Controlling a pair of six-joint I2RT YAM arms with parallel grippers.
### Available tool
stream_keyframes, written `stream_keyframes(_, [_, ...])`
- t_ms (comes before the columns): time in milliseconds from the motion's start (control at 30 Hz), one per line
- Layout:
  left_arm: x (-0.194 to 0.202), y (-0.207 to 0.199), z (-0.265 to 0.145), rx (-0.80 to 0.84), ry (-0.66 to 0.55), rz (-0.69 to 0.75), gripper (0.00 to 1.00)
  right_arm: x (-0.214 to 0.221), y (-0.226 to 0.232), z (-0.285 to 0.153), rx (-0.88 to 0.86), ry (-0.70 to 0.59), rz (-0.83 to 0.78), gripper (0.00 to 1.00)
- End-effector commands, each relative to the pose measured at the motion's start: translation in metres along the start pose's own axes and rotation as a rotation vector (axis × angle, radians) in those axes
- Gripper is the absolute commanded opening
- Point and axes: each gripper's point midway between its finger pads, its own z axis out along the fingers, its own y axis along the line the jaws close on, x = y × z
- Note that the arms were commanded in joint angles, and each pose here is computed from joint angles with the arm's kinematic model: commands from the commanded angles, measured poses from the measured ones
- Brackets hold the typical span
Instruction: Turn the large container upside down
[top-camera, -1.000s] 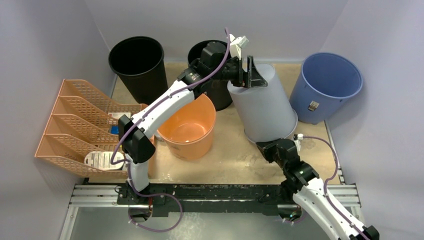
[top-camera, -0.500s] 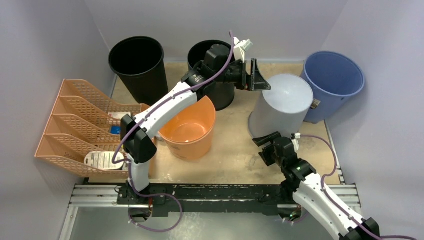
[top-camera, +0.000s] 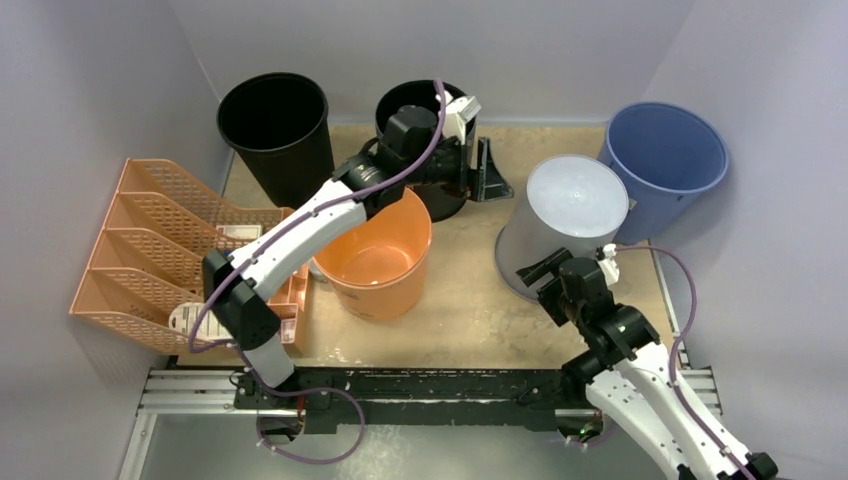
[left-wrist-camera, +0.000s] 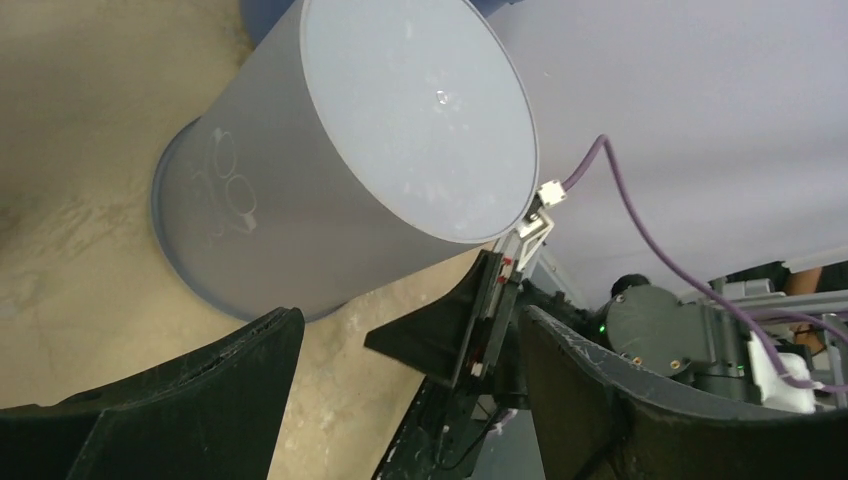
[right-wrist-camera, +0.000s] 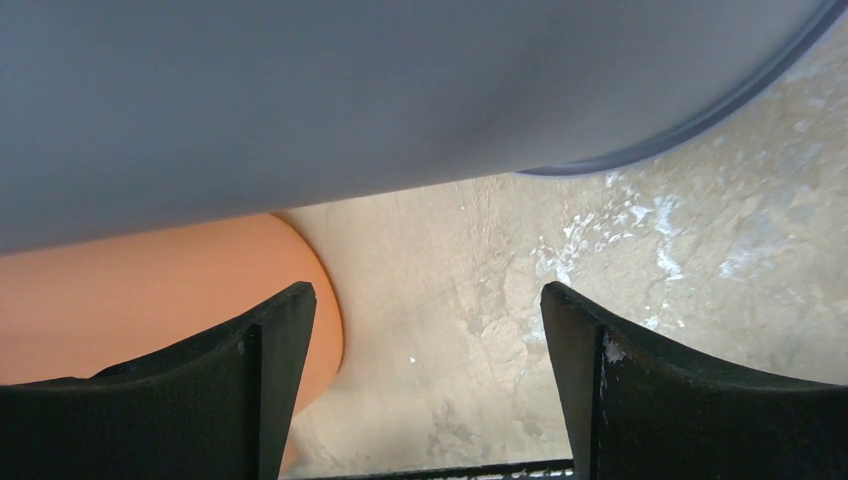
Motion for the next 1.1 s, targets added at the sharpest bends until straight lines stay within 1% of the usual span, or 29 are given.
stream_keyframes(0, [-0.017,-0.015,-0.036,-0.028,-0.108,0.082,0.79,-0.026,-0.008,-0.008,0.109,-0.103,-0.092,0.86])
stream_keyframes(67, [-0.021,-0.021,-0.049,-0.033,-0.144,0.095,0.79,-0.034,-0.005,-0.005,0.129,-0.138,-0.081,0.87])
stream_keyframes(100, [-0.023,-0.022,-0.056,-0.040,-0.162,0.102,0.79,-0.035,0.003,0.000,0.105,-0.141,-0.099,0.87])
stream_keyframes(200, [-0.020,-0.027,-0.068,-0.046,-0.158,0.114,0.79,-0.045,0.042,0.010,0.004,-0.177,-0.124,0.87])
stream_keyframes(267, [-0.015,-0.026,-0.070,-0.046,-0.138,0.108,0.79,-0.054,0.080,0.018,-0.086,-0.202,-0.151,0.87])
stream_keyframes(333, [-0.012,-0.025,-0.072,-0.048,-0.135,0.103,0.79,-0.061,0.109,0.028,-0.125,-0.224,-0.205,0.88])
stream_keyframes(433, [-0.003,-0.023,-0.071,-0.042,-0.113,0.090,0.79,-0.072,0.137,0.056,-0.091,-0.246,-0.328,0.89])
stream_keyframes(500, [0.003,-0.023,-0.071,-0.031,-0.091,0.083,0.79,-0.077,0.151,0.065,-0.092,-0.229,-0.384,0.90])
stream_keyframes(600, [0.005,-0.021,-0.075,-0.046,-0.092,0.095,0.79,-0.081,0.162,0.059,-0.131,-0.212,-0.426,0.90])
stream_keyframes(800, [0.014,-0.017,-0.079,-0.051,-0.058,0.149,0.80,-0.062,0.124,0.047,-0.141,-0.161,-0.505,0.91])
stream_keyframes(900, [0.019,-0.010,-0.079,-0.074,-0.050,0.158,0.80,-0.053,0.118,0.048,-0.158,-0.132,-0.512,0.91])
stream_keyframes(967, [0.021,-0.004,-0.079,-0.091,-0.058,0.162,0.80,-0.047,0.131,0.047,-0.220,-0.111,-0.484,0.91])
stream_keyframes(1033, [0.023,-0.001,-0.079,-0.100,-0.060,0.164,0.80,-0.036,0.165,0.042,-0.385,-0.088,-0.492,0.91])
stream_keyframes(1067, [0.024,0.001,-0.080,-0.105,-0.063,0.164,0.80,-0.029,0.172,0.043,-0.426,-0.063,-0.482,0.91])
